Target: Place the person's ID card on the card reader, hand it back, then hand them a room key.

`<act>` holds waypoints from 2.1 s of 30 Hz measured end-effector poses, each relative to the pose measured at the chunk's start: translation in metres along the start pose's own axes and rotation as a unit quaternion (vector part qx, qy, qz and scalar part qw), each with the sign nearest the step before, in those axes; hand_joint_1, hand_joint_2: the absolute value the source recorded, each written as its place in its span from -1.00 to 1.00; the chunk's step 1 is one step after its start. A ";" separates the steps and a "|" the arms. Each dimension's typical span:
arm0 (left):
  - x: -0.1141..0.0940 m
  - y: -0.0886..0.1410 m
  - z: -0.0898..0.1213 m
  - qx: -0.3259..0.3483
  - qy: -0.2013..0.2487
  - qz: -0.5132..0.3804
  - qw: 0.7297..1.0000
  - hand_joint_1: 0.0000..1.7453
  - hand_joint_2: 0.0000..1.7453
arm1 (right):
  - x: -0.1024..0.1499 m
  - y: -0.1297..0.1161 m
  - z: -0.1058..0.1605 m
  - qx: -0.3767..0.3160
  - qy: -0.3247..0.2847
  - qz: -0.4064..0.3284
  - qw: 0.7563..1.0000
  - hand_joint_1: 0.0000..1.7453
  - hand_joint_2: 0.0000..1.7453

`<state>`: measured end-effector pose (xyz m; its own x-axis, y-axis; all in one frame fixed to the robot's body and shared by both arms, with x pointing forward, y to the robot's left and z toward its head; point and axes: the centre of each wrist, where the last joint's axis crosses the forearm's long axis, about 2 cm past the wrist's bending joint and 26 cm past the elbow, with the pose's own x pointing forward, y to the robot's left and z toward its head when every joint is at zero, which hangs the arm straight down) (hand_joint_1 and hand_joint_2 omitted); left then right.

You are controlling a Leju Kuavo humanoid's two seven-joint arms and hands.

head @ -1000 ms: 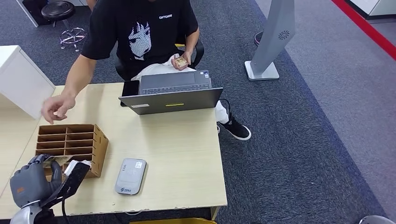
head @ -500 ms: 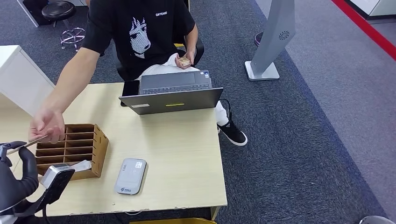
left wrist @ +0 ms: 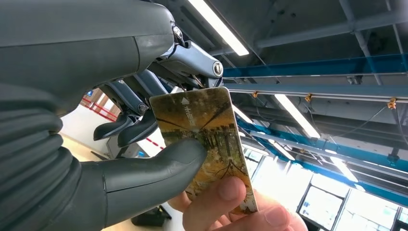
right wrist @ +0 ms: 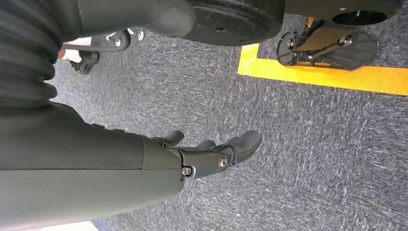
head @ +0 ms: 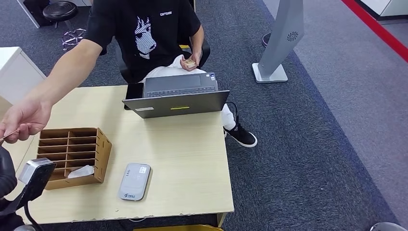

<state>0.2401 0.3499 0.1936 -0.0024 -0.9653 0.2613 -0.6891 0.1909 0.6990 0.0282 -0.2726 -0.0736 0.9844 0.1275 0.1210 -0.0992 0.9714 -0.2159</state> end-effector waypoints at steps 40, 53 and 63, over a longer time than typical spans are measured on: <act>-0.040 -0.005 0.018 -0.009 0.080 -0.035 0.996 -1.00 1.00 | -0.003 0.001 -0.001 0.002 0.012 0.002 1.000 -1.00 1.00; -0.093 0.050 0.068 0.005 0.186 -0.095 0.978 -1.00 1.00 | -0.008 0.006 0.007 0.011 0.031 -0.008 0.999 -1.00 1.00; -0.130 0.089 0.123 0.003 0.298 -0.144 0.944 -1.00 1.00 | -0.008 0.008 0.009 0.015 0.035 -0.005 0.999 -1.00 1.00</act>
